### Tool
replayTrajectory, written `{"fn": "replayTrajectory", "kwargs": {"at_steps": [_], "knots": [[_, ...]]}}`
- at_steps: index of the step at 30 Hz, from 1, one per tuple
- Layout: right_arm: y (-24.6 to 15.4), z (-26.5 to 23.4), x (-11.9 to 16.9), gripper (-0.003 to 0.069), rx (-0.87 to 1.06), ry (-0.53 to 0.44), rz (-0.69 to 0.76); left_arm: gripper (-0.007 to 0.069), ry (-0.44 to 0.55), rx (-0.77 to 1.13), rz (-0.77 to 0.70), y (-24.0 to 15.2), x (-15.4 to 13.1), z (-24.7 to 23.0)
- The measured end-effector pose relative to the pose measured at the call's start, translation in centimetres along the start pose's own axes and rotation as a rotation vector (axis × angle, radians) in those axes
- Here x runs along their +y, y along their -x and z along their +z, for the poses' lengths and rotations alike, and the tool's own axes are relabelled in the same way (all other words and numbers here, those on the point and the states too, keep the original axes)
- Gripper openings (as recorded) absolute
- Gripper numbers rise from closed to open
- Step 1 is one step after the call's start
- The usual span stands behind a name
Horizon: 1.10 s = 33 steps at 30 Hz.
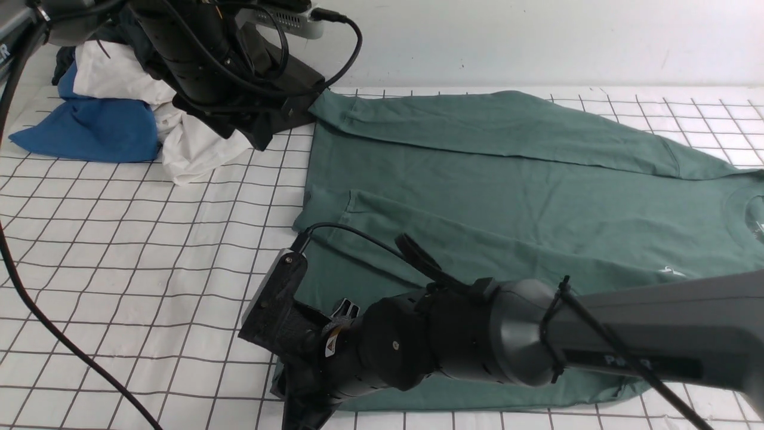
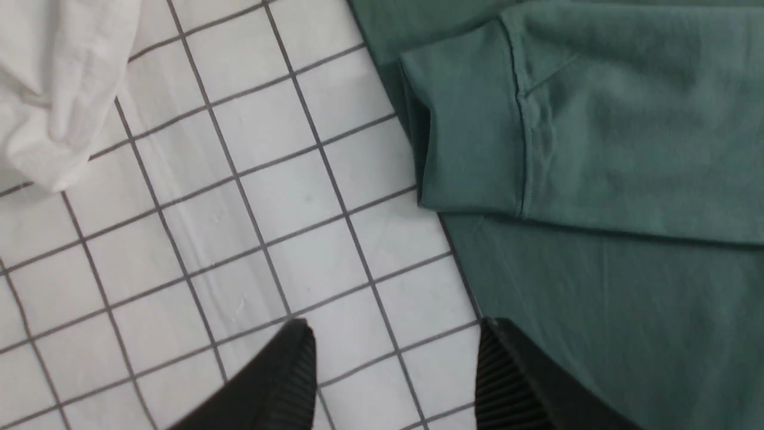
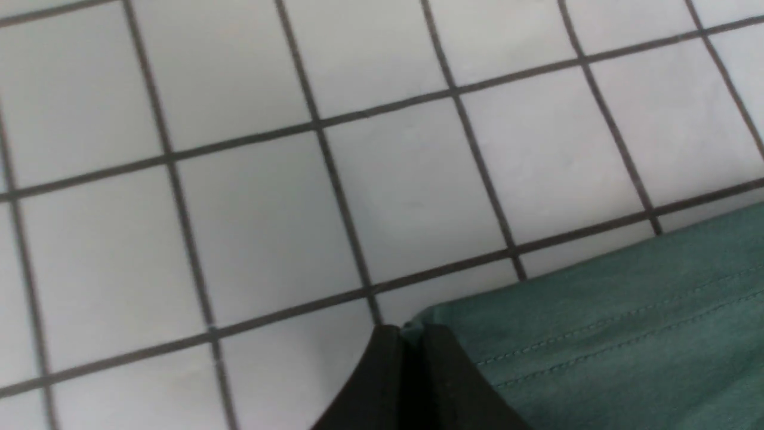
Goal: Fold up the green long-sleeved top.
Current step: Use the left arm to clamp the cuff farthest from it
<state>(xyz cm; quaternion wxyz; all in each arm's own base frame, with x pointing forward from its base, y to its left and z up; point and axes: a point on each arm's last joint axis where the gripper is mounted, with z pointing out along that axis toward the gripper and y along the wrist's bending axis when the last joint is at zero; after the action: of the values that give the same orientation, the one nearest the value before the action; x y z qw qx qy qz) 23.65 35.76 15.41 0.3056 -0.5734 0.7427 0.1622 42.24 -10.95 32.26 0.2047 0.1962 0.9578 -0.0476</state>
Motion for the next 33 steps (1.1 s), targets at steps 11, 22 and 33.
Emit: {"fn": "replayTrajectory", "kwargs": {"at_steps": [11,22,33], "knots": [[0.6,-0.7,2.2,0.0077,0.022,0.095,0.035,0.0350,-0.015,-0.150,-0.042,2.1,0.5,6.0],[1.1,-7.4,-1.0,0.0327,0.085,0.137,0.274,0.0564,-0.074,-0.368,-0.158,6.8,4.1,9.7],[-1.8,-10.0,-4.6,0.0324,0.260,0.136,0.481,0.0573,-0.156,-0.482,-0.342,7.3,6.5,20.6]]}}
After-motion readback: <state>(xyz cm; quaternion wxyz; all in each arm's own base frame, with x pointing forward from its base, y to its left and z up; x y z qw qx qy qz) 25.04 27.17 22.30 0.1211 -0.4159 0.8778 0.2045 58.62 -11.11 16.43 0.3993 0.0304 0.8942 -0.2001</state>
